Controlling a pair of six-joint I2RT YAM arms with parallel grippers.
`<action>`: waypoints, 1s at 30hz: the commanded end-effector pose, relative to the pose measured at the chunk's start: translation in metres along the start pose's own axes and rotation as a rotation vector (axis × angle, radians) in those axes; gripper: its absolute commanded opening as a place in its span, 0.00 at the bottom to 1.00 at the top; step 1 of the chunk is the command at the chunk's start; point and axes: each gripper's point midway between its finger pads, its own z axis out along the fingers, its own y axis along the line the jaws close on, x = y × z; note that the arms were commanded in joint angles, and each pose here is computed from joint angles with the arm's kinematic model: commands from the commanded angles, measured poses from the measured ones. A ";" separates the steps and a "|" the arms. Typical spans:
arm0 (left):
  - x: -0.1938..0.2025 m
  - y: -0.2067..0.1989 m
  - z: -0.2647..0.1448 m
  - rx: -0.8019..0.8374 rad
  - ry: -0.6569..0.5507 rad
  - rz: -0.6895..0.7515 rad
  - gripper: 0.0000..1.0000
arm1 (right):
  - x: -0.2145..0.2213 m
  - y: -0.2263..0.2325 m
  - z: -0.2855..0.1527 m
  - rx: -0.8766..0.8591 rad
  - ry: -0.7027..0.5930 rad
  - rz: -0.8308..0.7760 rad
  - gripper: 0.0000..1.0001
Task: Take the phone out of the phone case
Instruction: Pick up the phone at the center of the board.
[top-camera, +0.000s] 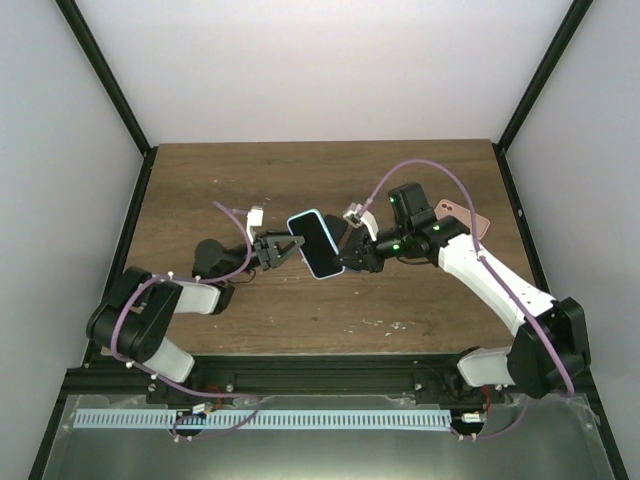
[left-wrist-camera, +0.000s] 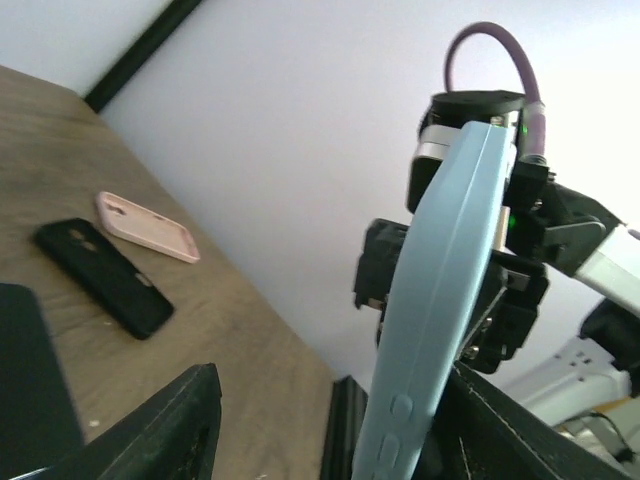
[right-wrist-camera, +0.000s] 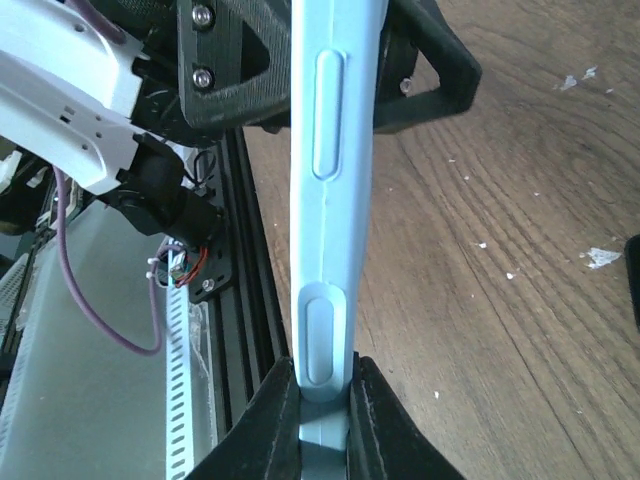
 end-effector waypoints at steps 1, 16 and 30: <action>-0.006 -0.043 0.015 0.176 -0.003 0.097 0.57 | -0.015 0.023 -0.007 -0.109 -0.057 -0.063 0.01; 0.000 -0.041 0.021 0.181 0.012 0.084 0.19 | -0.010 0.015 0.001 -0.119 -0.046 -0.017 0.01; -0.020 -0.060 0.034 0.161 0.089 0.012 0.02 | -0.015 0.047 -0.016 -0.203 -0.030 -0.148 0.46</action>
